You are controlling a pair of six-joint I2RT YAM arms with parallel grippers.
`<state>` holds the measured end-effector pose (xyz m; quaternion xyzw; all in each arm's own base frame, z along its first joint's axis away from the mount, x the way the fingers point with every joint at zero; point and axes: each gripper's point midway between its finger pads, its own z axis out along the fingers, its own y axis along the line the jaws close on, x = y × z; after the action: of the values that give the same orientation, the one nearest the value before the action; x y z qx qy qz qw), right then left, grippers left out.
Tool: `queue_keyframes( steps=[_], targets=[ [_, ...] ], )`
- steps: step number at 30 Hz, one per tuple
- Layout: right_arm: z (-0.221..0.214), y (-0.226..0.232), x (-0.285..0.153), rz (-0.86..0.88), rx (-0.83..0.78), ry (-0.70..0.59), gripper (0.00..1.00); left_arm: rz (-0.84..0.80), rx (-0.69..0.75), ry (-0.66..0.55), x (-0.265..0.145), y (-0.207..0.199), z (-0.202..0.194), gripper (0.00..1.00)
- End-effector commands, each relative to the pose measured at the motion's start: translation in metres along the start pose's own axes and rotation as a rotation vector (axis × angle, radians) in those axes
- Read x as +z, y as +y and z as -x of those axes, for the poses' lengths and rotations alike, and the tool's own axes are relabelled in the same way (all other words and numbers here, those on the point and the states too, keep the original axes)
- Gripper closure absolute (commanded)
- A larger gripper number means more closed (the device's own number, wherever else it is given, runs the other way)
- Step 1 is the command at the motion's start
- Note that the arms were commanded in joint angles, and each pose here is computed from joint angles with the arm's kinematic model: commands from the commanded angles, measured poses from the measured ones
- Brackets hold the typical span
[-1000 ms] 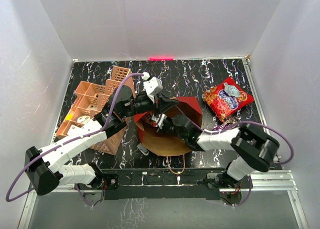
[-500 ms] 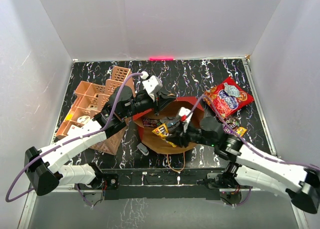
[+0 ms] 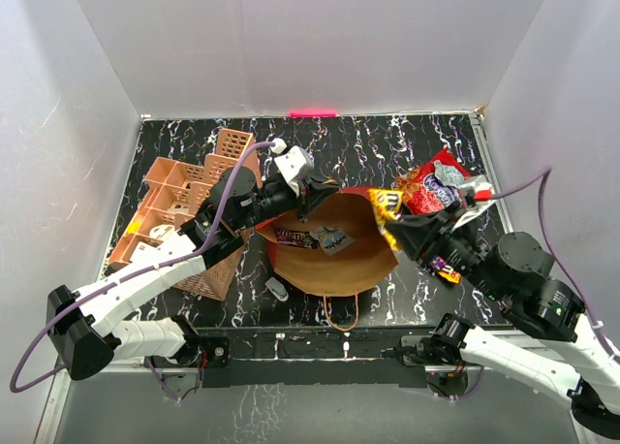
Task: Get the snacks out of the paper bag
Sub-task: Place the snack at the center of the board.
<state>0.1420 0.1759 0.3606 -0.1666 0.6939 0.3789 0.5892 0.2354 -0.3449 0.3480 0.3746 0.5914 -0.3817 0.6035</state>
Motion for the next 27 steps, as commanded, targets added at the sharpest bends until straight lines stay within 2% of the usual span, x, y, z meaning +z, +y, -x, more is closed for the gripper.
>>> queue_keyframes(
  steps=[1,4,7,10,13,15,16,19,24,27],
  targets=[
    [0.033,-0.069,-0.009,-0.437,0.117,-0.168,0.93,0.01,0.026,-0.034,-0.003,0.001,0.011,1.0],
    [0.032,-0.108,-0.012,-0.683,0.084,-0.212,0.93,0.006,0.027,-0.036,-0.004,0.0,0.012,1.0],
    [0.021,-0.137,-0.009,-0.907,-0.013,-0.171,0.93,0.006,0.028,-0.035,-0.004,0.0,0.012,1.0],
    [0.006,-0.156,-0.007,-1.097,-0.033,-0.142,0.93,0.008,0.029,-0.034,-0.004,0.0,0.011,1.0],
    [-0.004,-0.172,0.006,-1.154,-0.016,-0.118,0.93,0.005,0.028,-0.035,-0.004,0.0,0.012,1.0],
    [-0.014,-0.202,0.014,-1.192,0.017,-0.061,0.93,-0.002,0.025,-0.036,-0.004,-0.002,0.013,1.0],
    [-0.027,-0.216,0.024,-1.153,0.069,0.002,0.93,-0.005,0.024,-0.038,-0.004,-0.002,0.013,1.0],
    [-0.054,-0.263,0.021,-1.132,0.213,0.055,0.93,-0.013,0.019,-0.039,-0.003,-0.004,0.013,1.0],
    [-0.104,-0.302,0.006,-1.127,0.399,0.051,0.93,-0.027,0.007,-0.032,-0.001,-0.006,0.01,1.0],
    [-0.117,-0.318,-0.003,-1.177,0.475,0.016,0.93,-0.044,-0.003,-0.035,0.0,-0.009,0.01,1.0]
  ],
)
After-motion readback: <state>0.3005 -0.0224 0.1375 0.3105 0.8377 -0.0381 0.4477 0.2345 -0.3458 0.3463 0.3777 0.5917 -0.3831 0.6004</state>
